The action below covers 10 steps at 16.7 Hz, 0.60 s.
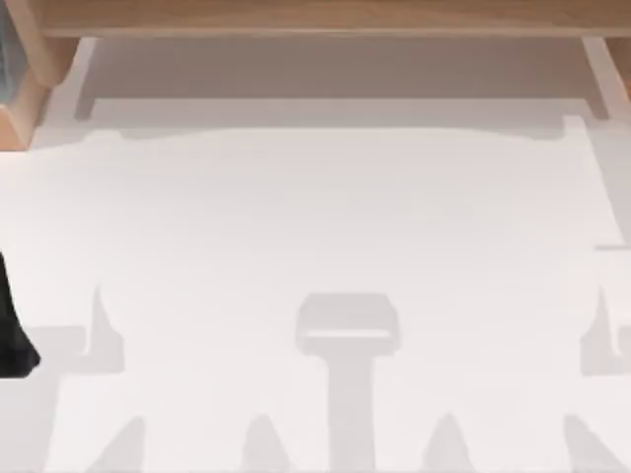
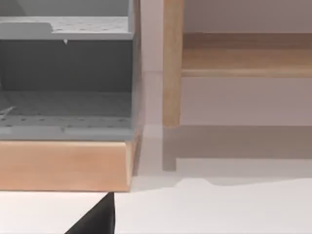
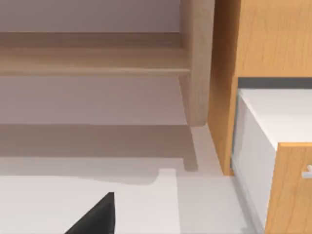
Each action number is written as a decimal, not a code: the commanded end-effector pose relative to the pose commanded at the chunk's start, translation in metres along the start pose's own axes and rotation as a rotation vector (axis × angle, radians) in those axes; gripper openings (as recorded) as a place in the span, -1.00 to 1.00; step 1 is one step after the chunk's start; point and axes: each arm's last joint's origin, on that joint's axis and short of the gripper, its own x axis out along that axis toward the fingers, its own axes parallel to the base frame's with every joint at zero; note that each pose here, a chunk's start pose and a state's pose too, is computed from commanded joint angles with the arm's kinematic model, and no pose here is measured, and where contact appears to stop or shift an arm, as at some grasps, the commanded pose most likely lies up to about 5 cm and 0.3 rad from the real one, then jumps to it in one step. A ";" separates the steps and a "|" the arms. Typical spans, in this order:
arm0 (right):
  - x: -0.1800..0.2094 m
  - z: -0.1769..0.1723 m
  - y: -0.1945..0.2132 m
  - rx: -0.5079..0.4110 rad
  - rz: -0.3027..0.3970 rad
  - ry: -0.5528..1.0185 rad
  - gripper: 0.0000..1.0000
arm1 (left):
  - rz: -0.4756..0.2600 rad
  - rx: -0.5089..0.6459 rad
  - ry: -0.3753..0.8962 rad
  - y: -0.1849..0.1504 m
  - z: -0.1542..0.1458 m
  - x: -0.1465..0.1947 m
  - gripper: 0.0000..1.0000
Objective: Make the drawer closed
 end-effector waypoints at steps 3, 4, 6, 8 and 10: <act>0.000 0.004 0.000 0.000 0.001 -0.009 1.00 | 0.000 0.000 0.000 0.000 0.000 0.000 1.00; 0.000 0.011 -0.001 -0.001 0.002 -0.021 1.00 | 0.000 0.000 0.000 0.000 0.000 0.000 1.00; 0.002 0.029 -0.004 -0.003 0.002 -0.046 1.00 | 0.000 0.000 0.000 0.000 0.000 0.000 1.00; 0.009 0.051 -0.008 -0.007 0.001 -0.057 1.00 | 0.000 0.000 0.000 0.000 0.000 0.000 1.00; 0.023 0.073 -0.015 -0.009 -0.001 -0.048 1.00 | 0.000 0.000 0.000 0.000 0.000 0.000 1.00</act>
